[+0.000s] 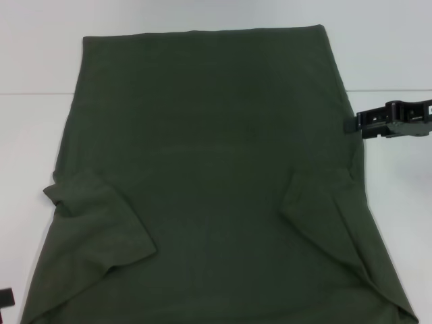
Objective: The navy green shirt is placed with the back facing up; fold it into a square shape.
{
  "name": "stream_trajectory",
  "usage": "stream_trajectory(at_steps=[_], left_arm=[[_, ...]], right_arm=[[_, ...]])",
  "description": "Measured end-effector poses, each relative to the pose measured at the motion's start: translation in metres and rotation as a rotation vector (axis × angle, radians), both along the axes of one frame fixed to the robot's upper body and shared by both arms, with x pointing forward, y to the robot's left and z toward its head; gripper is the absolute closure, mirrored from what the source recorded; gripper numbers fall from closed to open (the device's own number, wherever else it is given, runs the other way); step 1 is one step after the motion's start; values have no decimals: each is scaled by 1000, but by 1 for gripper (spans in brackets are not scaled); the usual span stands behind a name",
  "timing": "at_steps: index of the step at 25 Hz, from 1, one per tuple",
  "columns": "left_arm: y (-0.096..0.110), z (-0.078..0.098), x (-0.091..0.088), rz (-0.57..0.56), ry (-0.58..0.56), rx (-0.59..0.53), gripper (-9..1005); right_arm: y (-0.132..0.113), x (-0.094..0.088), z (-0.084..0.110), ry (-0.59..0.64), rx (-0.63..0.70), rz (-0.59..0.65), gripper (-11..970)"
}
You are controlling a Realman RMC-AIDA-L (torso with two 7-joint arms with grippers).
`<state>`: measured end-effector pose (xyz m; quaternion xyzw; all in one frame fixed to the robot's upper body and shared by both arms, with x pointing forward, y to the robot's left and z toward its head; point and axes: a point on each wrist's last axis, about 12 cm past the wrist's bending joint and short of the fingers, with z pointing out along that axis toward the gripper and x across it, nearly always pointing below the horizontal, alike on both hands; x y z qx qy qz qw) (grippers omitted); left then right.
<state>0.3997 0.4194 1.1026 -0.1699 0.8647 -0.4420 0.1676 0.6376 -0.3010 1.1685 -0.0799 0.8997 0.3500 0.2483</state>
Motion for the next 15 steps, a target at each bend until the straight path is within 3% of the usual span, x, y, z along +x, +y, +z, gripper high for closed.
stream_trajectory(at_steps=[15], left_arm=[[-2,-26,0,37,64,96,400]], right_arm=[[-3,-5,-9,16,1,-8,366]])
